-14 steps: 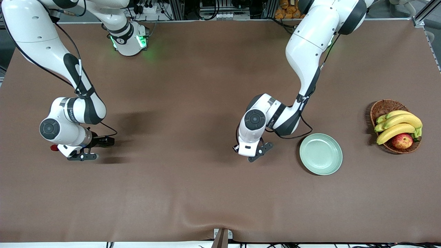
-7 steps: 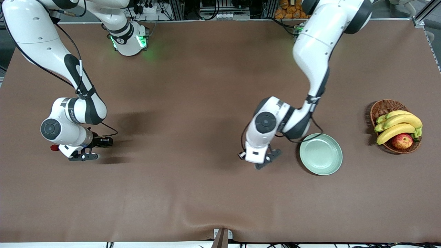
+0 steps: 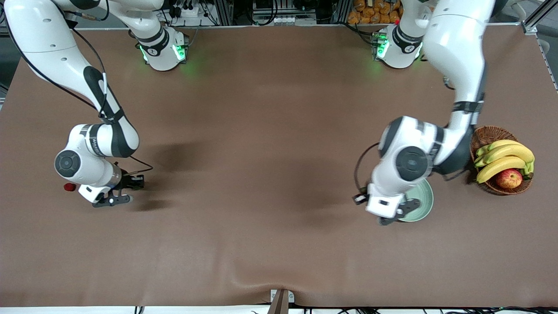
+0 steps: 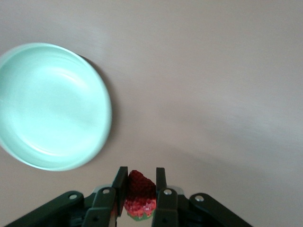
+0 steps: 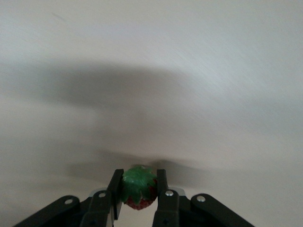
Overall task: Collect all strawberries into plate
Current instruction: 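Drop the strawberry onto the plate while the right gripper carries another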
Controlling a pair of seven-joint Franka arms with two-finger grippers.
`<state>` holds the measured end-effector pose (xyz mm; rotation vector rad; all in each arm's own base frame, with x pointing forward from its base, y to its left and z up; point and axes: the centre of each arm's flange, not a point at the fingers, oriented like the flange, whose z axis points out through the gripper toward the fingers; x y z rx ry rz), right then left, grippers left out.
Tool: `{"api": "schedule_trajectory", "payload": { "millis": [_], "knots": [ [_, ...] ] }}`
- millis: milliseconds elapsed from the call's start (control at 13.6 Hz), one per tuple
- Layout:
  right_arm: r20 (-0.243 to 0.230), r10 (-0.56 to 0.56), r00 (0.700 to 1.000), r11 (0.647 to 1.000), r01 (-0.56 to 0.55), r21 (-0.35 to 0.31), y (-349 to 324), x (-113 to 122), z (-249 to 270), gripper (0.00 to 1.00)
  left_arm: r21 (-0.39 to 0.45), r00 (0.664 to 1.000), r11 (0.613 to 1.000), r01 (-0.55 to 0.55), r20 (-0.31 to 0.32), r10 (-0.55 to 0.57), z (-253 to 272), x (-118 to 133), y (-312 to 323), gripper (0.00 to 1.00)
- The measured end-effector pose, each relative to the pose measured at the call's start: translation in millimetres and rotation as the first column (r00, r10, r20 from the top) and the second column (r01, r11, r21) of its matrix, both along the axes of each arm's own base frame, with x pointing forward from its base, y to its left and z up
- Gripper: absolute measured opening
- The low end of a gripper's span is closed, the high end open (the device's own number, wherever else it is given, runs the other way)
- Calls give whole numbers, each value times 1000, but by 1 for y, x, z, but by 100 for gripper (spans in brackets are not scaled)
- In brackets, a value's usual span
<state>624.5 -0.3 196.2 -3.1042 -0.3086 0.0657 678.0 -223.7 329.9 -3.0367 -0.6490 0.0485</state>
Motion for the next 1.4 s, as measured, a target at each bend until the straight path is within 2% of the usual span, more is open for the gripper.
{"api": "schedule_trajectory", "payload": {
  "millis": [221,369,517,738,812,1033,1254,1402],
  "knots": [
    [66,24,998,994,-31,104,66,20,32,32,15,997,1000,28,-75,-27,-30,0,73,28],
    [87,9,996,984,-24,174,114,28,47,32,48,995,998,31,-93,-26,-55,0,104,28],
    [72,-22,997,978,6,209,167,28,43,32,52,997,998,25,-80,-21,-79,3,119,28],
    [30,-116,993,968,106,227,242,20,31,32,52,996,998,36,-79,-31,-108,4,120,28],
    [13,-152,988,962,145,230,268,14,27,32,52,996,997,50,-80,-46,-111,5,123,34],
    [-18,-249,968,938,246,244,333,-1,24,32,45,994,995,92,-58,-89,-97,12,133,66],
    [-25,-290,957,919,286,271,390,-14,37,32,48,995,994,101,-20,-100,-50,16,132,99],
    [-25,-272,962,920,268,287,431,-30,37,32,49,994,993,108,1,-108,-17,15,126,100]
  ]
}}
